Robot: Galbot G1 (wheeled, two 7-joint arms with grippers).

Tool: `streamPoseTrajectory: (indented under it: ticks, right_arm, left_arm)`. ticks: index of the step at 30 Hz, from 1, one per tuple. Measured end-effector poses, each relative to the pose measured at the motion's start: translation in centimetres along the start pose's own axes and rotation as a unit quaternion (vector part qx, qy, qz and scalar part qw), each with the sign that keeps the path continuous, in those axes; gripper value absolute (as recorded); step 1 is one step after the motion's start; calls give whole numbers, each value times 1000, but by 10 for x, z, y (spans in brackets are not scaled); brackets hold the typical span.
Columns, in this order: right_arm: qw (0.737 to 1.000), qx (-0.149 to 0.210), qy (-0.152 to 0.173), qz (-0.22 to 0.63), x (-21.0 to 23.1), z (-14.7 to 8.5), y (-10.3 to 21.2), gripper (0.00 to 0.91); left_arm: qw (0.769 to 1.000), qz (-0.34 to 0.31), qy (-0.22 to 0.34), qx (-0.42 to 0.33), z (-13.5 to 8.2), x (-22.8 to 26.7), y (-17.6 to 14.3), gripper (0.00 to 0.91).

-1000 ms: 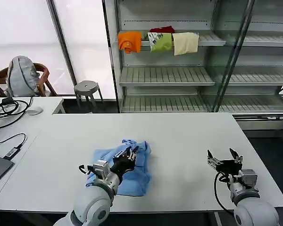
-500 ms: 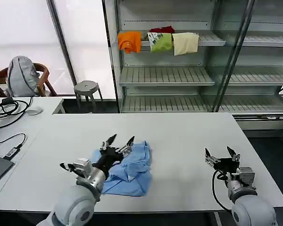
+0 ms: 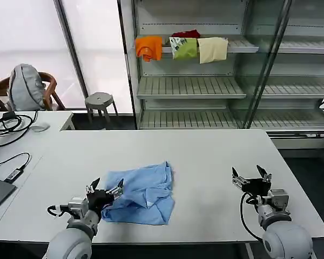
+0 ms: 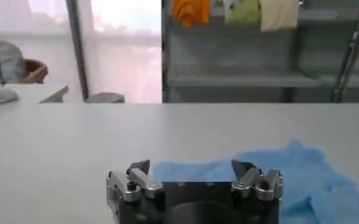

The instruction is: Fold and organize the clothes.

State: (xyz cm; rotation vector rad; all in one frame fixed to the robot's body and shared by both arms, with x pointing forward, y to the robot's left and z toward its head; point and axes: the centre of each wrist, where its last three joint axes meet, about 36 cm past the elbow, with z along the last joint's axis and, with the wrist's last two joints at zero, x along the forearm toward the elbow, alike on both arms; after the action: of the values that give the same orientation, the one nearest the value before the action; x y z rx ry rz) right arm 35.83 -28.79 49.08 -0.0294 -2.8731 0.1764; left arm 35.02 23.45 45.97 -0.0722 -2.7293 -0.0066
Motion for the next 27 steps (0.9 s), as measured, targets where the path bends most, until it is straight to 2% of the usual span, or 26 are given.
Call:
streamPoseTrajectory:
  ticks: [15,25,26,27]
  right_arm:
    - [1000,8,-1,-5,0,-1,5,907]
    - [1000,8,0,-5,2,0,7,907]
    - [1000,8,0,-5,2,0,8,907]
    - [1000,8,0,-5,3,0,8,907]
  left_arm:
    - [999,-32,23,25,21,-19,6,907]
    - [997,-18,23,69,35,-25,7,907]
    - [997,-16,24,73,36,-25,6,887]
    - [997,-13,24,78,37,-25,5,655]
